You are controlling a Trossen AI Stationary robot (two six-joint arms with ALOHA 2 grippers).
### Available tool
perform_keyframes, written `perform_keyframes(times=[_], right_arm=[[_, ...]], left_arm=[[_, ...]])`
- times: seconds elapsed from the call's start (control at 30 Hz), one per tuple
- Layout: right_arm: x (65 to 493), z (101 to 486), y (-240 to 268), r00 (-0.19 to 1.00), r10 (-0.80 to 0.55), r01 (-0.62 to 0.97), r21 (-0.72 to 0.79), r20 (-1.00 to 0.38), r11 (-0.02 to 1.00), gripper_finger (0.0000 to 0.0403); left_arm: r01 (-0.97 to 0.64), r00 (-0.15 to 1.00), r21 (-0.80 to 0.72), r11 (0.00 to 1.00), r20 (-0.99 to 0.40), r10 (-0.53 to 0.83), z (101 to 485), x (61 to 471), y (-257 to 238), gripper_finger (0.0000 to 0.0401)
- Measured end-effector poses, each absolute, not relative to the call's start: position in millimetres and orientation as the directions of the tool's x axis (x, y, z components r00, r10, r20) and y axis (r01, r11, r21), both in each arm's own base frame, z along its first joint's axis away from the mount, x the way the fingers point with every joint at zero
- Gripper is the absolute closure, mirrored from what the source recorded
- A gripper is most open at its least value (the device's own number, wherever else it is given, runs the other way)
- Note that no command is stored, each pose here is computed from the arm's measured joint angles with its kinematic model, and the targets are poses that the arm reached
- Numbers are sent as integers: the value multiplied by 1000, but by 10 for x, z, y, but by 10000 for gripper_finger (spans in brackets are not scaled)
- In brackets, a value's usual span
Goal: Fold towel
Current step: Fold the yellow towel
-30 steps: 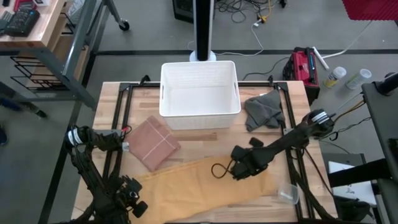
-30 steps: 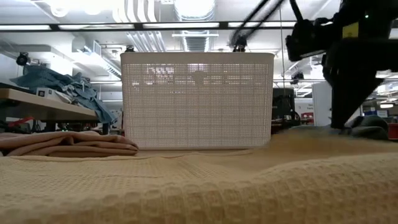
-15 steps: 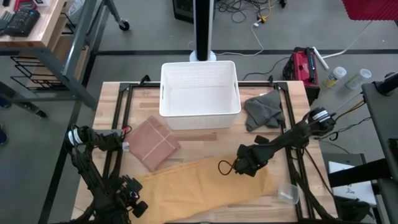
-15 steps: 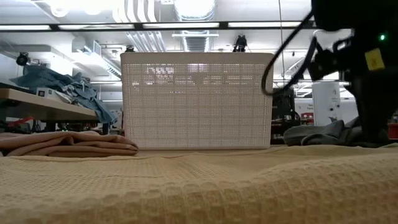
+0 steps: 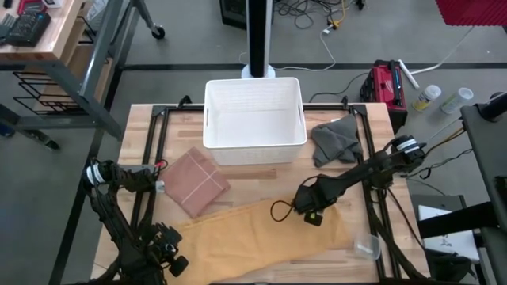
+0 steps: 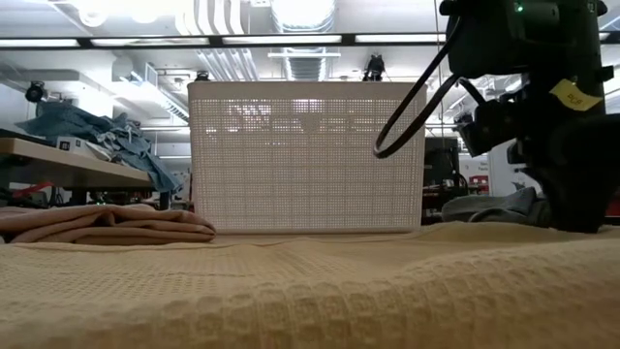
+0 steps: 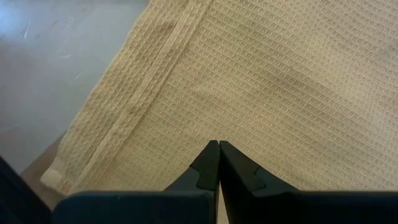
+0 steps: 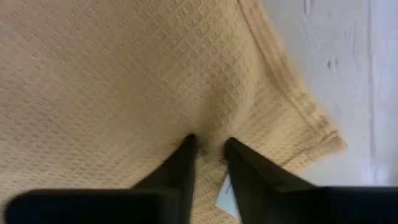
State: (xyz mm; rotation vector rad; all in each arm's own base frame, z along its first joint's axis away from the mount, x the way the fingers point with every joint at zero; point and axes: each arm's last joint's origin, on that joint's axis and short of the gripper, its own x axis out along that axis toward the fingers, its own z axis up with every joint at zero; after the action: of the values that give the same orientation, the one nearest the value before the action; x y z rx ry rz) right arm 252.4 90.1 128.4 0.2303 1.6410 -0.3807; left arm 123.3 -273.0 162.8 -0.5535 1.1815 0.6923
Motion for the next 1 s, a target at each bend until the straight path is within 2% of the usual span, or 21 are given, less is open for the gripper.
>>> perform_keyframes(times=[0.1,0.27,0.47,0.6,0.8,1.0], right_arm=[[2506,1314,923,-109,-79,380,-115,-991,918,389],[2438,1331,963,-148,-108,405,-160,-983,900,398],[2256,1390,1056,-187,-290,455,-344,-939,821,401],[2142,1416,1247,-157,-350,476,-381,-923,792,402],[2000,1531,1664,34,-422,462,-360,-906,811,402],[1756,1643,2095,415,-526,338,-411,-742,846,403]], left_arm=[[-738,221,-33,674,-956,195,1628,1233,-2730,401],[-738,221,-33,674,-956,195,1628,1233,-2730,401],[-738,221,-33,674,-956,195,1628,1233,-2730,401],[-738,219,-32,674,-956,195,1628,1232,-2730,401],[-738,218,-31,674,-957,194,1627,1232,-2730,401],[-739,217,-31,673,-957,194,1627,1232,-2730,401]])
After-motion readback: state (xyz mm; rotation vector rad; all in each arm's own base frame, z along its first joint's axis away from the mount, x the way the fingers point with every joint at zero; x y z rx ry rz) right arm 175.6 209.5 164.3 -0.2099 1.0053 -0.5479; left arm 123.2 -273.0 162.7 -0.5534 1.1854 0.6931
